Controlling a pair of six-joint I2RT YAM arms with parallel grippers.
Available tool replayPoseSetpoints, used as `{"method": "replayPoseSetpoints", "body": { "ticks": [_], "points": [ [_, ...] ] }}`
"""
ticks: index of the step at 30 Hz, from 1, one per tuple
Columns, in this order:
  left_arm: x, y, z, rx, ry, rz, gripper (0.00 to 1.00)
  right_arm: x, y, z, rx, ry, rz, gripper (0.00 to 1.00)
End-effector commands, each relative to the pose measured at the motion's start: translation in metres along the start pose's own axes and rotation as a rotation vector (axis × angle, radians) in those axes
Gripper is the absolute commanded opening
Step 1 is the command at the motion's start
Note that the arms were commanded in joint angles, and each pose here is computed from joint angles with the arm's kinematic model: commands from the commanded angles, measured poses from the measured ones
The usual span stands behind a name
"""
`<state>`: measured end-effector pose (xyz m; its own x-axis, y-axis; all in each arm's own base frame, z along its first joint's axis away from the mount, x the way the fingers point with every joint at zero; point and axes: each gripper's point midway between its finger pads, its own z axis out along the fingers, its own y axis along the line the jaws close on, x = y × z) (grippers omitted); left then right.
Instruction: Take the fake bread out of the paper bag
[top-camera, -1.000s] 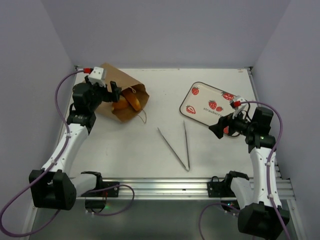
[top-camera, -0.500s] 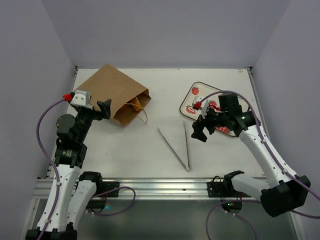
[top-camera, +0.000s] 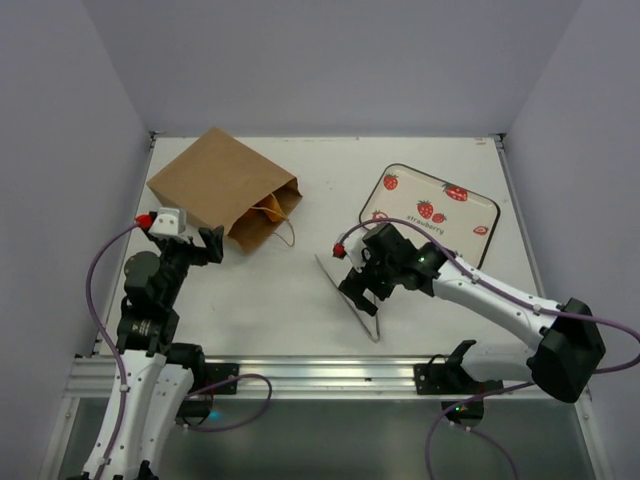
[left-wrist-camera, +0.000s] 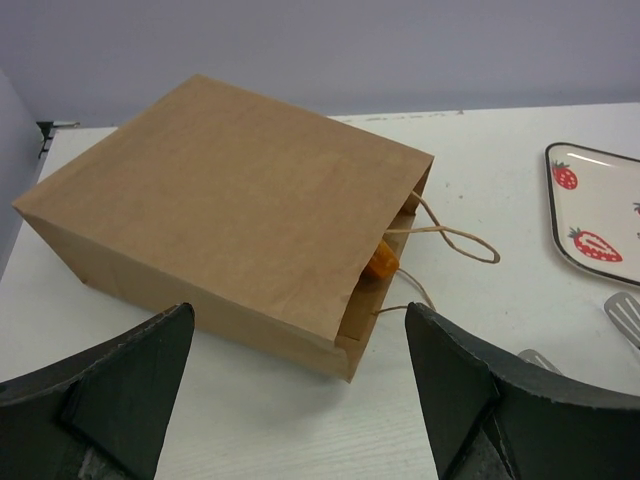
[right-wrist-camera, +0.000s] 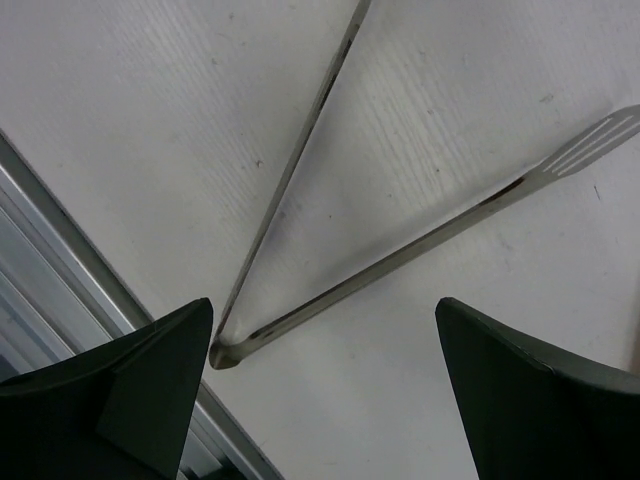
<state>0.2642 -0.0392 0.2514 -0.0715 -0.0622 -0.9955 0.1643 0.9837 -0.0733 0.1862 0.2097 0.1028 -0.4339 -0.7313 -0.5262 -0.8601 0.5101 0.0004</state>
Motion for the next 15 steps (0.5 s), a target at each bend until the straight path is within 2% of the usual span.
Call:
{"method": "replayPoseSetpoints", "body": {
  "ticks": [1, 4, 6, 7, 11, 15],
  "points": [
    [-0.001, 0.003, 0.002, -0.015, 0.004, -0.004, 0.9, -0.023, -0.009, -0.002, 0.084, -0.051, 0.117, 0.99],
    [-0.001, 0.004, 0.001, -0.021, 0.002, -0.004, 0.9, -0.015, -0.007, 0.004, 0.101, 0.032, 0.26, 0.99],
    [-0.001, 0.004, 0.001, -0.021, 0.002, -0.003, 0.9, 0.006, -0.001, 0.016, 0.084, 0.149, 0.301, 0.99],
    [-0.001, 0.004, 0.001, -0.023, 0.002, -0.003, 0.9, 0.011, 0.003, 0.019, 0.073, 0.168, 0.321, 0.99],
    [-0.002, 0.005, 0.0, -0.032, 0.0, -0.004, 0.9, 0.013, 0.007, 0.017, 0.059, 0.131, 0.346, 0.99],
    [-0.002, 0.005, 0.0, -0.031, -0.004, -0.002, 0.9, 0.023, 0.005, 0.017, 0.098, 0.169, 0.39, 0.99]
  ]
}}
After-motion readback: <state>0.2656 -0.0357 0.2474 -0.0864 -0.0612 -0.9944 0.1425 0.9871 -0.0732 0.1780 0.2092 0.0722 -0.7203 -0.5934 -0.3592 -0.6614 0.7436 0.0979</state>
